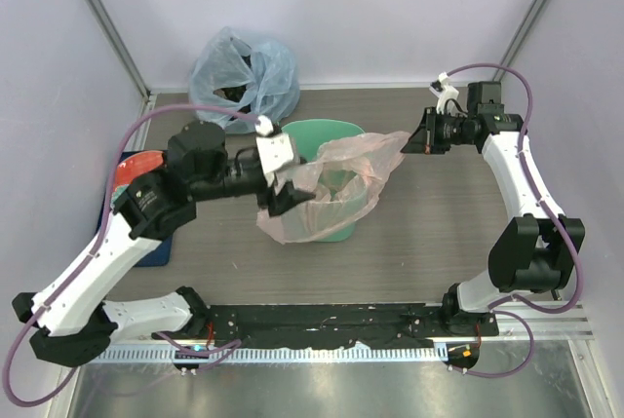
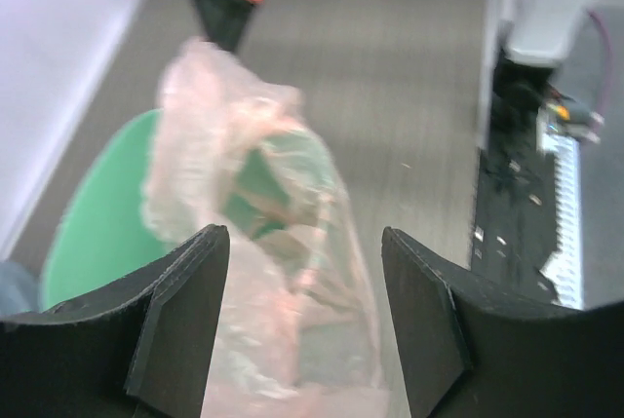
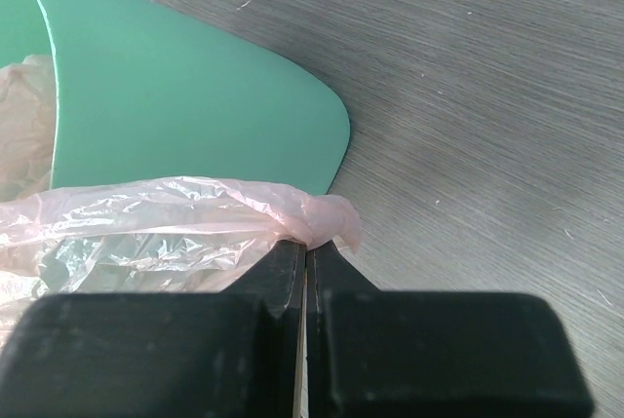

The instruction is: Put the trash bags into the trash bin

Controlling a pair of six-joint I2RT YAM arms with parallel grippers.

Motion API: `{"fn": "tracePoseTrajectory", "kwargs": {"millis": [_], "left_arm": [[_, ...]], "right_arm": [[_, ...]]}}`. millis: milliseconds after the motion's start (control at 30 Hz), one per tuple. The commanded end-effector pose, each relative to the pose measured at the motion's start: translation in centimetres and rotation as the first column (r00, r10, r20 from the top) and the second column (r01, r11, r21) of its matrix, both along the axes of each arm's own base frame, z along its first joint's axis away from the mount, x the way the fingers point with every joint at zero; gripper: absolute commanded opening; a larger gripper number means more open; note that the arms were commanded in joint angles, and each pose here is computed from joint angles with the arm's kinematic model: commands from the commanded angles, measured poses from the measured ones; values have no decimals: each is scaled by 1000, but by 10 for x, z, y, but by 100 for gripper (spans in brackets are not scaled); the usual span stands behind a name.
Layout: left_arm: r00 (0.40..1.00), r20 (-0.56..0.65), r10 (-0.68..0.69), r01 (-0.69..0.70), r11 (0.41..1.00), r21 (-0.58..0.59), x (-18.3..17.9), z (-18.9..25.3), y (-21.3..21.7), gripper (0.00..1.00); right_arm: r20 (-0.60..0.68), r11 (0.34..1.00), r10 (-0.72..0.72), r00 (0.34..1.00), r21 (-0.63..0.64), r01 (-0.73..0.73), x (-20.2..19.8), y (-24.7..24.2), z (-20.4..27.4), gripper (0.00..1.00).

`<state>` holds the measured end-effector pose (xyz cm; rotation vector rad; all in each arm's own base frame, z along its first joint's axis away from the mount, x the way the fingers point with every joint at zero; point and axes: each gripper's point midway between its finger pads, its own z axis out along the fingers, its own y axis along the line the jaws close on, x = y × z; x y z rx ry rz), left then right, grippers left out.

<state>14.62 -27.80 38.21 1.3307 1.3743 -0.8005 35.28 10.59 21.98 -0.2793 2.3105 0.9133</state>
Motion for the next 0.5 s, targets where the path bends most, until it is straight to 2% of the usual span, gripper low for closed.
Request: {"fn": "tracePoseTrajectory", "kwargs": {"millis": [0,100,167,267,333,367,433,467], "left_arm": [[968,-49,245,-245,969,0,64,11,4,69],[953,-101,286,-283,958,40,89,-6,12,72],[959,-171,224,-218,974,55,83,-15,12,72],[943,-266,199,-193,980,48,82,-28,16,67],[944,-290,158,-160,987,17,79,-31,17,58],[930,-323,174,-177,984,19,84,-39,22,46],[918,-356,173,-192,981,-21,95,-36,28,33],[906,-387,175,-205,978,-38,99,-33,29,19]], "right_arm": [[137,1000,14,991,25,-17,9,7,41,1],[159,999,21,987,28,-26,12,9,46,1],[168,999,25,986,28,-30,13,11,49,1],[184,999,27,982,29,-32,16,11,54,1],[186,999,15,982,45,-24,18,13,58,1],[191,999,16,981,48,-26,19,14,60,1],[193,998,18,981,52,-29,22,16,62,1],[199,998,14,980,57,-26,24,16,66,1]]}}
